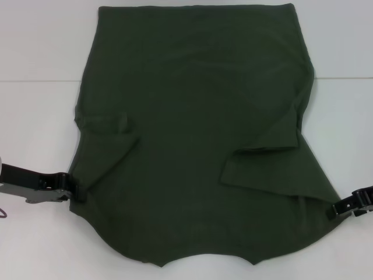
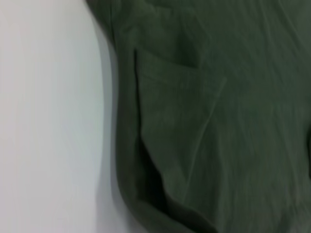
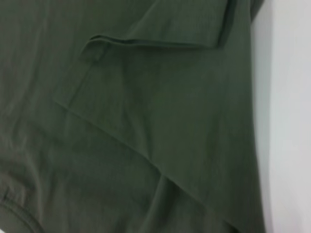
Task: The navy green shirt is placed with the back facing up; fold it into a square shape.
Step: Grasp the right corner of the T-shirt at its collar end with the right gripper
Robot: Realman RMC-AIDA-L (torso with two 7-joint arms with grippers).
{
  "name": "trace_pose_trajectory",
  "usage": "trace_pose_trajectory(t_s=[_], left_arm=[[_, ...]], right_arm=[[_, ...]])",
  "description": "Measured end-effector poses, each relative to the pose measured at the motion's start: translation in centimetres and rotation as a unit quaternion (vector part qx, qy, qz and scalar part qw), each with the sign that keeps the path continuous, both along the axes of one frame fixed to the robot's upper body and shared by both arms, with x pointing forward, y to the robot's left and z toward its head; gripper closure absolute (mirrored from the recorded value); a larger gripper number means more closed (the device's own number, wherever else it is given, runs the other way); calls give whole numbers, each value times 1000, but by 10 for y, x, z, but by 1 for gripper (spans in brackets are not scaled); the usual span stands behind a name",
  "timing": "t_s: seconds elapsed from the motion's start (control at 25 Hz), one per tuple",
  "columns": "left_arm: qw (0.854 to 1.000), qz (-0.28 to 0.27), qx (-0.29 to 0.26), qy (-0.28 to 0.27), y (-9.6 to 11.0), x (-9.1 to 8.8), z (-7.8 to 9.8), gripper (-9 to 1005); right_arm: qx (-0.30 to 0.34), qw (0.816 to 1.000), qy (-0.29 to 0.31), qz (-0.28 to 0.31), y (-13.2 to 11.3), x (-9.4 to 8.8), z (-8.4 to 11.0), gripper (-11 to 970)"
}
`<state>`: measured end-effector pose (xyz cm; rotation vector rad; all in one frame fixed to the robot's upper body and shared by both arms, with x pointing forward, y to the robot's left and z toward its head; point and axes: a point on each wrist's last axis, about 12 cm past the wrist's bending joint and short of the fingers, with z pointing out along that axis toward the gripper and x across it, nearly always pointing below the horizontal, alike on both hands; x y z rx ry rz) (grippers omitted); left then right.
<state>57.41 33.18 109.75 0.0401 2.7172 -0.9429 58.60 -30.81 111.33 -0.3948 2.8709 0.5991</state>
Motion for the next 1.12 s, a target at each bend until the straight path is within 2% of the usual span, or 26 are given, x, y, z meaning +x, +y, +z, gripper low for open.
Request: trace_pose_trajectory(t_s=[1.12], left_arm=[[1000,-2,-1,-1,-2,1,1,966]], right_arm=[[-17,1000,-2,9,7,5,2,138]])
